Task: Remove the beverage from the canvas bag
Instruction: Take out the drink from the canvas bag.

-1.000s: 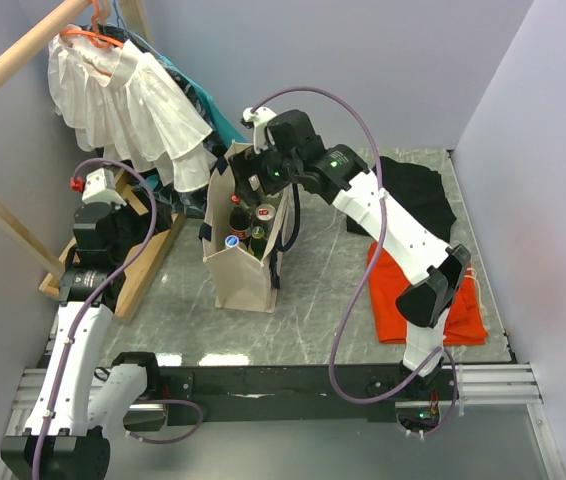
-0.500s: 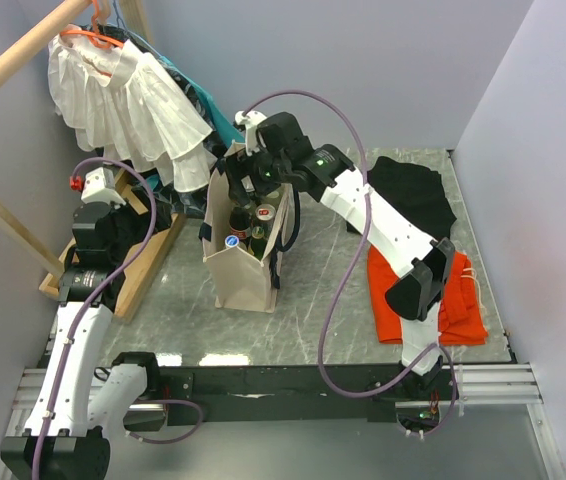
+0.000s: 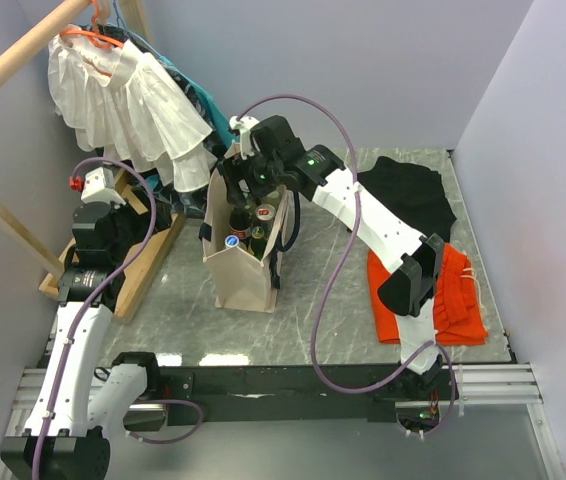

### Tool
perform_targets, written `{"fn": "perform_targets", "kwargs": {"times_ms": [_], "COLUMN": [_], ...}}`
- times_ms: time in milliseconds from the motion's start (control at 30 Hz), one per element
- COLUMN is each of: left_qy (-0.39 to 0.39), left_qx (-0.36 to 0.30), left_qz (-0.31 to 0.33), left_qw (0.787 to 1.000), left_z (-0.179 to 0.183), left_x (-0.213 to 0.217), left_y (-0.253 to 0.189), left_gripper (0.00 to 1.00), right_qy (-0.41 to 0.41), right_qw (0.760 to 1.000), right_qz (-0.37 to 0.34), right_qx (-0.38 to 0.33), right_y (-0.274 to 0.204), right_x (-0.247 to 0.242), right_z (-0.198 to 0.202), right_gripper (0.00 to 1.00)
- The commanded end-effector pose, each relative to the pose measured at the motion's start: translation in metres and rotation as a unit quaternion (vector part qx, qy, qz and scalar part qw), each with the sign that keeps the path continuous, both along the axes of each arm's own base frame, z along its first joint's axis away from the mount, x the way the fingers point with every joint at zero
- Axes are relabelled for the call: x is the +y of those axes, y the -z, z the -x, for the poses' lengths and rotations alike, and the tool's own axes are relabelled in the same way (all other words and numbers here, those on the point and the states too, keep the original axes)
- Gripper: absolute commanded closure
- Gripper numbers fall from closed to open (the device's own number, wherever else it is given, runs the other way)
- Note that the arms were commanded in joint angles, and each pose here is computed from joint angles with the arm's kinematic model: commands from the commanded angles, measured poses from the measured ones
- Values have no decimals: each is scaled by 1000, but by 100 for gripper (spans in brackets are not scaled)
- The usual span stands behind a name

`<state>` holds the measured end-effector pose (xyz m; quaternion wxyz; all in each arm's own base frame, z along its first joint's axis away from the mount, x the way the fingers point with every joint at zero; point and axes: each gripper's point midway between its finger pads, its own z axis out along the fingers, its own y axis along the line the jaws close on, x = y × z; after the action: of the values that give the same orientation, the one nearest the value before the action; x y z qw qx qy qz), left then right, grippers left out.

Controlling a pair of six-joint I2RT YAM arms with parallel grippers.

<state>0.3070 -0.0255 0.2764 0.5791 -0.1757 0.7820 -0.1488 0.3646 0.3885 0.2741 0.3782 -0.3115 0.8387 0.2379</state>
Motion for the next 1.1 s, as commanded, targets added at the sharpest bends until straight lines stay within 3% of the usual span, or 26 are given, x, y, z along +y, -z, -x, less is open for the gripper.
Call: {"fn": "perform_targets", "kwargs": {"times_ms": [0, 300, 733, 1067], "left_qy": [-5, -7, -7, -7], "left_qx": [-31, -28, -24, -23], "left_qz": [-1, -3, -3, -3], "left_qw": [1000, 1000, 1000, 1000], "left_z": [-3, -2, 0, 3], "left_x": [2, 3, 3, 3], "left_y": [-20, -17, -14, -14], "left_gripper": [4, 4, 4, 4], "right_qy": [-12, -15, -17, -13], "right_qw": [1000, 1000, 1000, 1000], "right_qz": [-21, -5, 13, 19], "right_qx": [-15, -1, 3, -1], "right_y": [-19, -8, 4, 7], "right_x": [11, 16, 18, 19], "right_z": [2, 2, 2, -1], "right_gripper": [17, 27, 24, 29]}}
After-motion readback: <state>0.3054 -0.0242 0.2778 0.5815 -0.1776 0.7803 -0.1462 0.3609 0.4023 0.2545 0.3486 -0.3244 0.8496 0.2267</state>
